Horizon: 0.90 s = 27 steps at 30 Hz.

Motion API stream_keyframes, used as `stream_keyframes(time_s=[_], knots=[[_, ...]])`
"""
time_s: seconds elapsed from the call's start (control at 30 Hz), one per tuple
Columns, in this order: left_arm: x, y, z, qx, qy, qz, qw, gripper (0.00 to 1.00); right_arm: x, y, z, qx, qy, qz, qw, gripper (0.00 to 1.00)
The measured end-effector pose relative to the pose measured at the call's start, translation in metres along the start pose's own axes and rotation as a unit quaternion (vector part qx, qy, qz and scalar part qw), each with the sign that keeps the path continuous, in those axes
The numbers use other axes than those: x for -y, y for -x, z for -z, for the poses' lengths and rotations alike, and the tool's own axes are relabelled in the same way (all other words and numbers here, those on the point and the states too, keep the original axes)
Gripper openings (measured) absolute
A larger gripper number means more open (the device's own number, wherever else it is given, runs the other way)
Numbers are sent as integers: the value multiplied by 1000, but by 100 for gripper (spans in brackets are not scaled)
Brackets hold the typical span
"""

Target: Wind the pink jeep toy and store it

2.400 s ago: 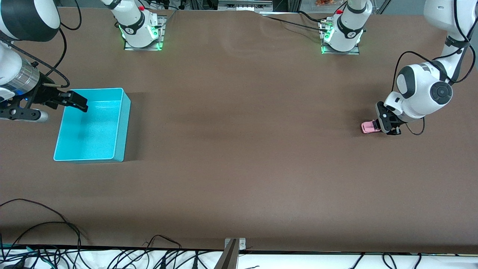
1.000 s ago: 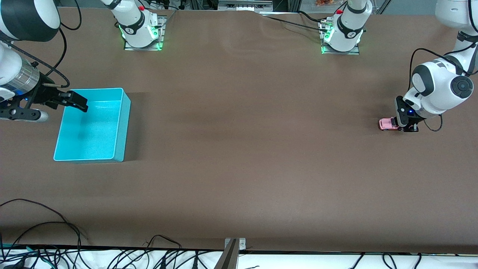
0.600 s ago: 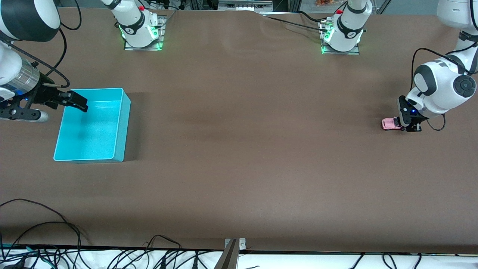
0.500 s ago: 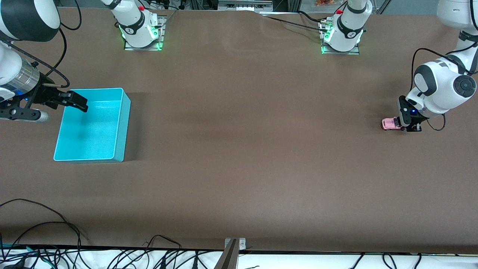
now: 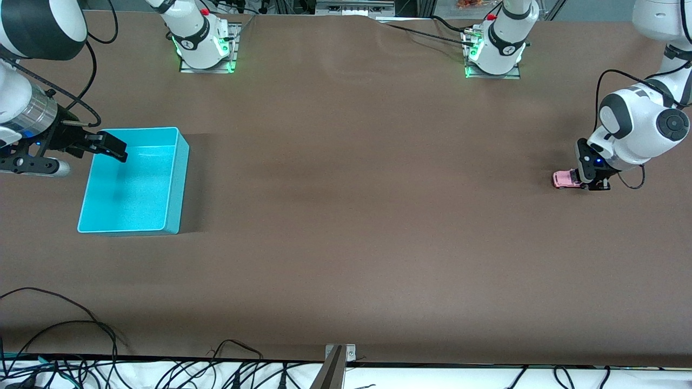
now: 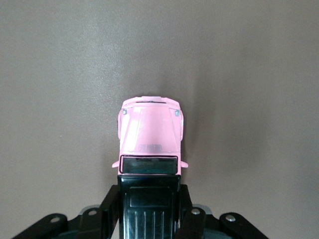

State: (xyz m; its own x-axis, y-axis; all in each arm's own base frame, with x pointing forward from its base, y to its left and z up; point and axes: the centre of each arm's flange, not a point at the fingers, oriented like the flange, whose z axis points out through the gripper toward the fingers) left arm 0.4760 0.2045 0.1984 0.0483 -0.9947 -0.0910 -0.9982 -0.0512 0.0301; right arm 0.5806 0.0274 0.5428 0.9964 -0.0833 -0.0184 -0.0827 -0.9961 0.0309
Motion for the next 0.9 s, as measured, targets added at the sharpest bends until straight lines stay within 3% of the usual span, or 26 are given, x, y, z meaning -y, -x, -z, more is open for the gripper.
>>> stream_keyframes(time_s=[0.77,0.9], knots=[[3,-2,1,0,1,-10,1000,51,0,0,0,0,0,0,1000,100],[4,-6,-3,0,3,-14,1000,63,0,0,0,0,0,0,1000,100]])
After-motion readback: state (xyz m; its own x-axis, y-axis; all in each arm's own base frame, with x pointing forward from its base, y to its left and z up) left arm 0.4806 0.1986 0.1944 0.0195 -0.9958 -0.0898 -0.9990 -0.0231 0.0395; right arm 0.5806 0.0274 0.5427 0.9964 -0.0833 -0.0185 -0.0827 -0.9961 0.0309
